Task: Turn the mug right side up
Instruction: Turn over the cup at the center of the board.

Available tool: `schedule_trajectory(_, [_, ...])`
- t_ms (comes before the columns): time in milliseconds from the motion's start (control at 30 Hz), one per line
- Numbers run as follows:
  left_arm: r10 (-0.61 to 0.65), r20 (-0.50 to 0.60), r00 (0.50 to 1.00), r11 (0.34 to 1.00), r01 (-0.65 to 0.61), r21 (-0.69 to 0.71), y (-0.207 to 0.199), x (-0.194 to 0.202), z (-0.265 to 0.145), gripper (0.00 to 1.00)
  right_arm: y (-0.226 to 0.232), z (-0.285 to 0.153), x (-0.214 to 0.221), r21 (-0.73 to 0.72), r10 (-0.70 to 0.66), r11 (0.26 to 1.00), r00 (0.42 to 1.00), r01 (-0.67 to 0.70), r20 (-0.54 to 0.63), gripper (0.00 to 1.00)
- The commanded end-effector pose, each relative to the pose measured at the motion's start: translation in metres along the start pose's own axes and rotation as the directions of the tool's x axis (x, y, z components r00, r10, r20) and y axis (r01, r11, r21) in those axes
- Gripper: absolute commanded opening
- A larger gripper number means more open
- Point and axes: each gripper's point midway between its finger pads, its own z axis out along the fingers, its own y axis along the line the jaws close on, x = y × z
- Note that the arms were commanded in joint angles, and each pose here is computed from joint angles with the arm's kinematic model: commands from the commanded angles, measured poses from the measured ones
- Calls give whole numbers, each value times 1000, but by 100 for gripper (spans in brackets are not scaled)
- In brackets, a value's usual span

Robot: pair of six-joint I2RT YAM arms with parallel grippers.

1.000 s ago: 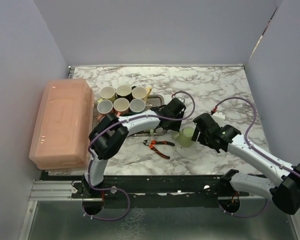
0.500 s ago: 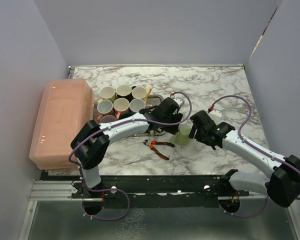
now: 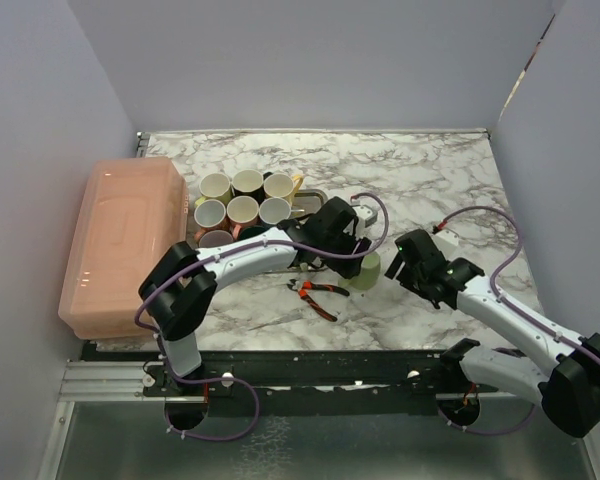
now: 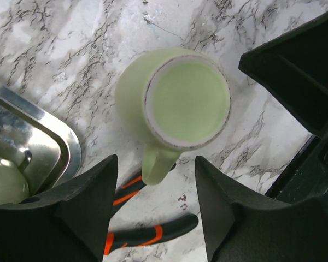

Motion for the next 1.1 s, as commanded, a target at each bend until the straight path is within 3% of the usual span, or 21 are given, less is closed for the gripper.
schedule_trajectory(0, [33,-44,998,998,-30,60,-10,4,18,58,-6,-2,3,-7,64,998,998,-64,-1,74])
schedule_trajectory(467, [33,-70,997,999,-31,37,-7,5,38,40,-10,-3,8,-9,78,997,997,-79,-19,72])
schedule_trajectory(767, [56,-49,997,998,-55,28,-8,-9,47,18,-9,-6,7,-22,82,996,996,-83,-15,71])
schedule_trajectory(900, [63,-45,997,998,-62,32,-9,-12,50,2,-8,-7,5,-35,88,995,996,-88,-8,71])
schedule_trajectory(1067, [68,-32,997,997,-67,24,-8,-17,52,0,-3,-11,2,-79,98,992,995,-97,4,71])
